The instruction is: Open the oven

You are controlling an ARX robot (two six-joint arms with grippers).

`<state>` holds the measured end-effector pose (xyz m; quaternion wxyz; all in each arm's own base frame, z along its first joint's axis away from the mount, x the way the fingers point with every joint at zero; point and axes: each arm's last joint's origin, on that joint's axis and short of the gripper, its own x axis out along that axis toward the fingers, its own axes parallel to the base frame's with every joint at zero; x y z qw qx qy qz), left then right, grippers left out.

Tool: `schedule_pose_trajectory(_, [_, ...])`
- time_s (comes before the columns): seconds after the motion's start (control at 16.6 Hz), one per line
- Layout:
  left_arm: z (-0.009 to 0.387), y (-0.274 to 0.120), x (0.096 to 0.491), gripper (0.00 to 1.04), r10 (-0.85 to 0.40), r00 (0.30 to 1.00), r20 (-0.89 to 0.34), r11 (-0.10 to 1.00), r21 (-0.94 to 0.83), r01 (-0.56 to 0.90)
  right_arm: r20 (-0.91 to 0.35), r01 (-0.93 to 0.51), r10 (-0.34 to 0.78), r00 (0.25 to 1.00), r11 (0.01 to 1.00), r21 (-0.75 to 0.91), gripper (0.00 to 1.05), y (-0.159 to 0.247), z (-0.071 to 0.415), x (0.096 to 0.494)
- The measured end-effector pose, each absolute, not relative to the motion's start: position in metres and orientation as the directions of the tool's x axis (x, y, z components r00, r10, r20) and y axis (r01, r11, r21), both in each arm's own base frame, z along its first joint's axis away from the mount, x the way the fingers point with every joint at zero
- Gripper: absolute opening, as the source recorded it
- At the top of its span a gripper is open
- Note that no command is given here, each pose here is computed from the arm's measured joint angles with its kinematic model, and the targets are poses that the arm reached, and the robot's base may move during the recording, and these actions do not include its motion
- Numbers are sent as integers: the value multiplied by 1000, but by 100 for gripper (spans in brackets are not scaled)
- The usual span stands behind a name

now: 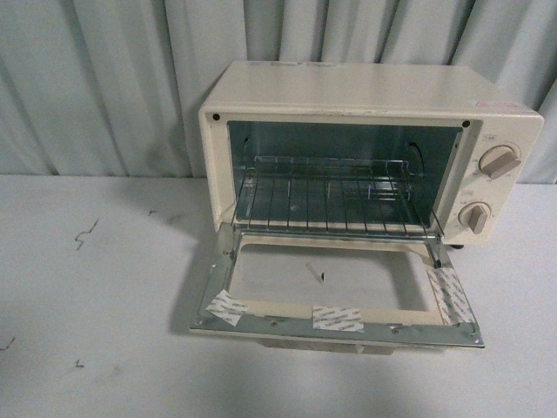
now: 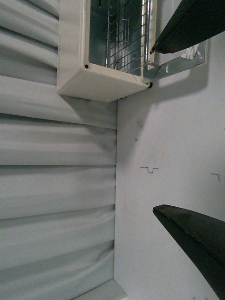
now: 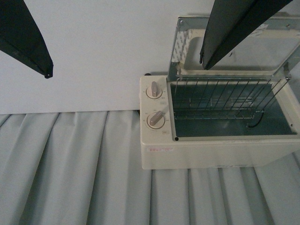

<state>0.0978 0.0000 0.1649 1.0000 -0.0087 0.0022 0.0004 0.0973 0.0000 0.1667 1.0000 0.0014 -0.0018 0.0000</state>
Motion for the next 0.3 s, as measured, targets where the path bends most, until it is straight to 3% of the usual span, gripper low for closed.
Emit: schedule_pose_trajectory(0.3, [165, 0, 98, 98, 0, 1000, -4, 1000, -17, 0, 4, 0, 0, 1000, 1000, 3, 98, 0, 167, 97])
